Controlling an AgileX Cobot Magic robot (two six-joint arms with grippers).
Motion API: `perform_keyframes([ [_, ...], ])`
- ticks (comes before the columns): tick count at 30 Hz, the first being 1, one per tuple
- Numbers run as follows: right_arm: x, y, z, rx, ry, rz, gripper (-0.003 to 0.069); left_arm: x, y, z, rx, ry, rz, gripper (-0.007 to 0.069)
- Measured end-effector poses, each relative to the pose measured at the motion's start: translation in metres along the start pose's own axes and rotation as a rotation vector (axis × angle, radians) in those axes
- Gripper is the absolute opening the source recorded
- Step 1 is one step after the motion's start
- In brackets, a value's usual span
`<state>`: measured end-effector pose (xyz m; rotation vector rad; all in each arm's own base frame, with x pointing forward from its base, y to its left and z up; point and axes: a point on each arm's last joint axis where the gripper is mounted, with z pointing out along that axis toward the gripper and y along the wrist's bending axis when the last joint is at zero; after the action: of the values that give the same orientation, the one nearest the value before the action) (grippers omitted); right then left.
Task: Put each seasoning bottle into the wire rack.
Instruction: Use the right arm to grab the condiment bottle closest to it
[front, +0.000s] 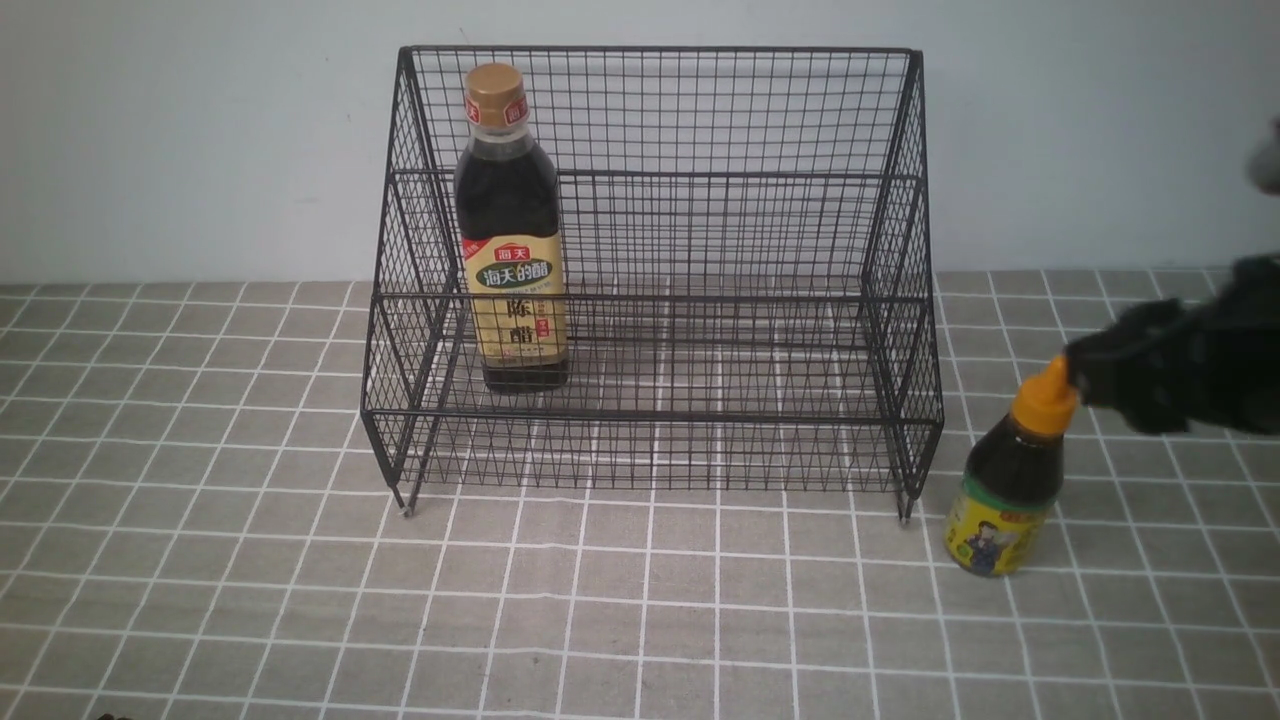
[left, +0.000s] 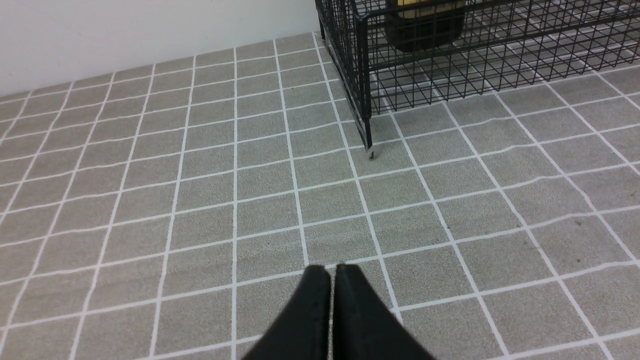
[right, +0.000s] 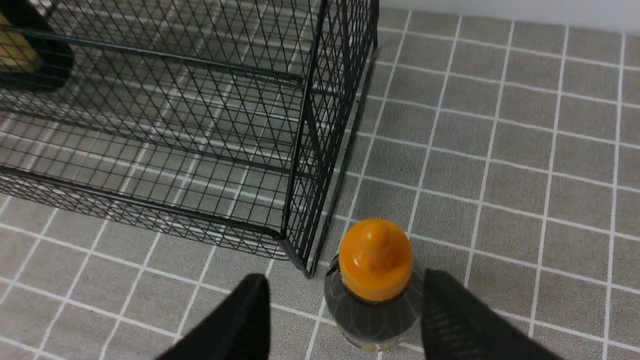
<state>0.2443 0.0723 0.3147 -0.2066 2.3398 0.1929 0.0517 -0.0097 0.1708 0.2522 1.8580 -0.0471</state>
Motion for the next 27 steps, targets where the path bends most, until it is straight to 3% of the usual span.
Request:
perform_keyframes([
  [5, -0.008, 0.001, 0.03, 0.014, 0.11, -0.002, 0.0541, 0.0, 0.0, 0.0, 0.0, 0.0, 0.0, -0.0007],
  [14, 0.001, -0.006, 0.07, 0.096, 0.217, 0.006, 0.0542, 0.0, 0.0, 0.0, 0.0, 0.001, 0.0, -0.0007],
  [20, 0.001, -0.008, 0.086, 0.112, 0.193, 0.005, 0.045, 0.0, 0.0, 0.0, 0.0, 0.001, 0.0, -0.0007],
  [23, 0.001, -0.008, 0.088, 0.109, 0.197, 0.009, 0.0288, 0.0, 0.0, 0.0, 0.0, 0.001, 0.0, -0.0007],
  [27, 0.0, -0.007, 0.086, 0.108, 0.211, -0.01, 0.0296, 0.0, 0.0, 0.0, 0.0, 0.001, 0.0, -0.0007],
])
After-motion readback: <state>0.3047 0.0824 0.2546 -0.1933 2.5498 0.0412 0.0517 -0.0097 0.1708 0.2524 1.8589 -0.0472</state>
